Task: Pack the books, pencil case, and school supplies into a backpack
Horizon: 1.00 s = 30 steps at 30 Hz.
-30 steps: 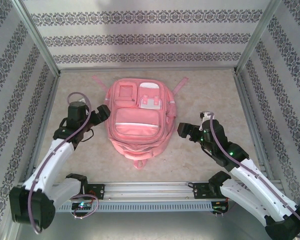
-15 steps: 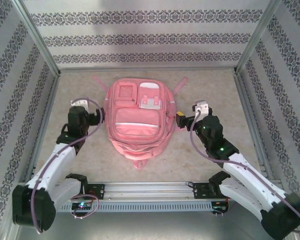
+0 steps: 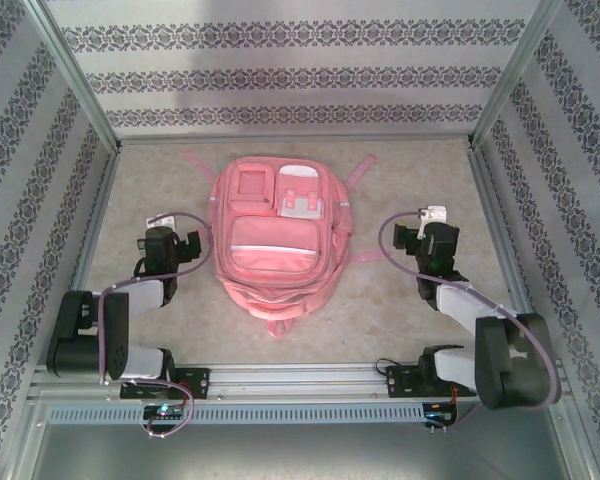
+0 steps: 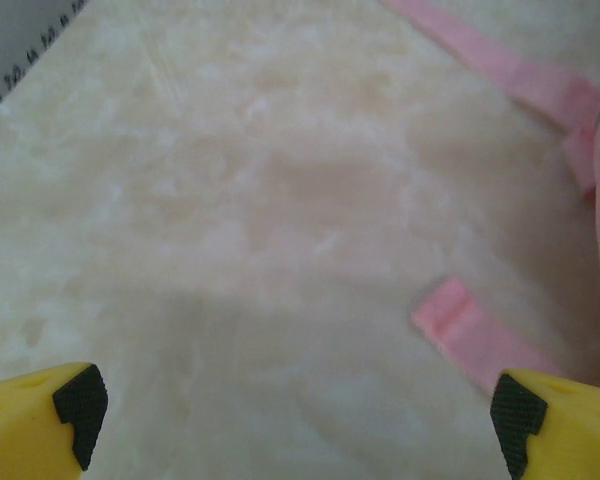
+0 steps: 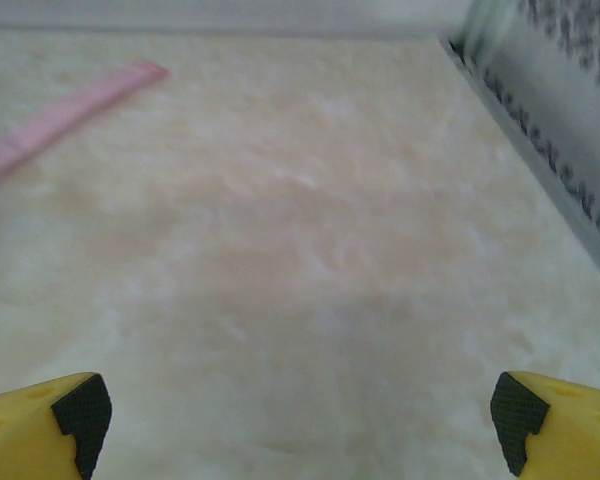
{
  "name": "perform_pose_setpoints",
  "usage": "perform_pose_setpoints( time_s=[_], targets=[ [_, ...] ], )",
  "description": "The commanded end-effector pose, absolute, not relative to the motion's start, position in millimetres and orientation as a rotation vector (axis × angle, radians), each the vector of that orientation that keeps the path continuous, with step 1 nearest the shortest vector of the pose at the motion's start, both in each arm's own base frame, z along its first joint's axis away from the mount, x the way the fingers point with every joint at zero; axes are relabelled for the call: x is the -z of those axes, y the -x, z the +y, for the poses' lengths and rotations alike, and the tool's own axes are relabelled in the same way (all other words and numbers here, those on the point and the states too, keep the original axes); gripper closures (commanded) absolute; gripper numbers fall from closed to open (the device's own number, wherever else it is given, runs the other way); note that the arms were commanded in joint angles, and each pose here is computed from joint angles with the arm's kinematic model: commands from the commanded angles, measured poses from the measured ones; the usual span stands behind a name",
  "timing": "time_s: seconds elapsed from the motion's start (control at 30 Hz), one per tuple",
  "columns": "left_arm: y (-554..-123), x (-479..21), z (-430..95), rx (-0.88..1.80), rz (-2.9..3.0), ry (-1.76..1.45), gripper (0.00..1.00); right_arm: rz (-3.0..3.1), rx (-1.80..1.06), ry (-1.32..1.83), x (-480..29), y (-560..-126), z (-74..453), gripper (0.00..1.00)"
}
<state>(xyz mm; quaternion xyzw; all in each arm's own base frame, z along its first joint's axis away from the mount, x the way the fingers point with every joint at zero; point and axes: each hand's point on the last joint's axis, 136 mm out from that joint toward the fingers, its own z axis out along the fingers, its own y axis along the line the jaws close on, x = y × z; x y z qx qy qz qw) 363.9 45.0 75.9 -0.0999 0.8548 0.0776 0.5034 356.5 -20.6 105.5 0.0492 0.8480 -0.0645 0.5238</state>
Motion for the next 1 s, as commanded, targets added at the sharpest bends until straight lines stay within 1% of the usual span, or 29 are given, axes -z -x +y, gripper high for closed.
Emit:
perform_pose_setpoints(
  time_s=[0.0,0.03,0.07,0.13,0.2,0.23,0.27,0.37,0.43,0.63,0.97],
  targets=[
    [-380,-96,34,-0.081,1.891,0.189,0.01,1.856,-0.007,-0.137,-135,-374,-11,0.02],
    [-381,-90,31,-0.069,1.871,0.168,0.01,1.850,-0.028,-0.118,-129,-370,-8,0.02],
    [-383,-95,26,-0.045,1.812,0.135,0.01,1.863,-0.039,-0.070,-128,-372,-2,0.02],
    [-385,-90,18,-0.022,1.899,0.082,0.01,1.844,-0.070,0.016,-122,-371,9,0.02],
    [-396,-90,2,0.037,1.896,-0.014,0.01,1.777,-0.057,-0.015,-105,-364,4,0.02],
    [-398,-87,-2,0.055,1.946,-0.040,0.01,1.690,-0.060,-0.032,-115,-368,2,0.02],
    [-397,-80,-1,0.055,1.982,-0.028,0.01,1.735,-0.081,0.006,-115,-375,7,0.02],
    [-399,-82,5,0.024,1.977,0.006,0.01,1.863,-0.112,0.037,-107,-399,14,0.02],
    [-400,-83,5,0.024,1.977,0.006,0.01,1.862,-0.034,-0.073,-107,-398,-6,0.02],
    [-400,-83,6,0.021,1.971,0.008,0.01,1.887,0.020,-0.007,-105,-396,6,0.02],
    [-400,-83,6,0.017,1.972,0.007,0.01,1.891,-0.008,-0.013,-105,-398,5,0.02]
  ],
)
